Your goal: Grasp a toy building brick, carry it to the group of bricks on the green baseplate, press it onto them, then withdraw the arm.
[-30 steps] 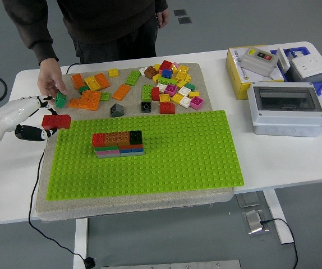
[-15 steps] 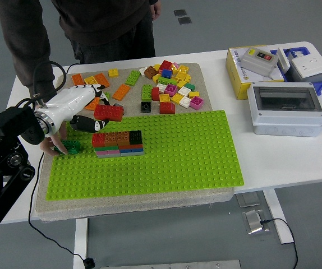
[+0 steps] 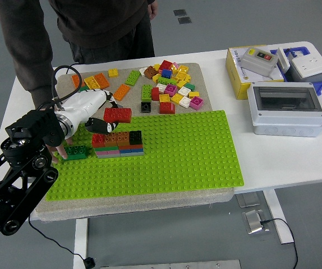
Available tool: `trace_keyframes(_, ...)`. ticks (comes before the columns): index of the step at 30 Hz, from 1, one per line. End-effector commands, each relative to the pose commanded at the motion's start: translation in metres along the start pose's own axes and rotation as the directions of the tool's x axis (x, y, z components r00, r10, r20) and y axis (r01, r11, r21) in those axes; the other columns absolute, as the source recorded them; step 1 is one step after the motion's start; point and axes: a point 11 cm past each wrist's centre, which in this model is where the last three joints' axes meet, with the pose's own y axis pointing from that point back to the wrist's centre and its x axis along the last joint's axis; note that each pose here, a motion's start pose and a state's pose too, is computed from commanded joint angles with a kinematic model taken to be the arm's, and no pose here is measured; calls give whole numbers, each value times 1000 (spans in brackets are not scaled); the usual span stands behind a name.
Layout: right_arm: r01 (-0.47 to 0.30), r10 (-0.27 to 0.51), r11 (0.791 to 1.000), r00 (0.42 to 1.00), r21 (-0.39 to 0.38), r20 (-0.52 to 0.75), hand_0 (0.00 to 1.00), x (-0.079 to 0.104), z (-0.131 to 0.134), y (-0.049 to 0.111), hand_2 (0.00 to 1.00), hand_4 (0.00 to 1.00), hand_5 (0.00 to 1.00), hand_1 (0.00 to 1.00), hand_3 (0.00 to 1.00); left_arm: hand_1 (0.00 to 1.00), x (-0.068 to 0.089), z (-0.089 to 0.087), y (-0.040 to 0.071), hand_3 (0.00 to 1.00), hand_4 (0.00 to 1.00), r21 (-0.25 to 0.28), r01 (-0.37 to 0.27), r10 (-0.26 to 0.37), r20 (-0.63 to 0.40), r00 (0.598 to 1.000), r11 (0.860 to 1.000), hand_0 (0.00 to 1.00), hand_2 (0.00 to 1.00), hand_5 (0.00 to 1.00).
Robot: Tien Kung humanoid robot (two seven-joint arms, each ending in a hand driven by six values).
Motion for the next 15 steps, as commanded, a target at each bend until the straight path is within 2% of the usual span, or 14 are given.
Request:
trace_keyframes(6, -4, 4, 1000, 1000, 0, 1, 627, 3, 1, 0, 687, 646, 998, 597, 774, 924, -5, -9, 0, 576, 622, 67, 24, -25, 17, 1000, 997, 982, 896, 293)
trace_keyframes(7, -5, 5, 1000, 1000, 1, 1, 627, 3, 1, 0, 687, 646, 998, 597, 775, 910, -6, -11, 1, 564, 651, 79, 29, -30, 21, 999, 996, 977, 875, 355)
trace_keyframes(9, -7, 7, 1000, 1000, 2, 2, 627, 4, 1, 0, 687, 646, 998, 597, 775, 910, -7, -15, 3, 564, 651, 95, 33, -36, 29, 999, 995, 977, 875, 355)
trace_keyframes(11, -8, 8, 1000, 1000, 3, 2, 627, 5, 1, 0, 687, 646, 998, 597, 775, 910, -6, -17, 7, 564, 651, 102, 37, -41, 39, 998, 994, 977, 875, 355)
trace_keyframes(12, -8, 8, 1000, 1000, 4, 2, 628, 6, 1, 0, 686, 648, 998, 597, 775, 897, -5, -18, 8, 556, 656, 102, 38, -42, 44, 998, 994, 964, 861, 400)
trace_keyframes(15, -9, 9, 1000, 1000, 5, 1, 628, 6, 0, 0, 686, 648, 998, 597, 775, 897, 1, -17, 13, 556, 656, 95, 31, -36, 57, 998, 995, 964, 861, 400)
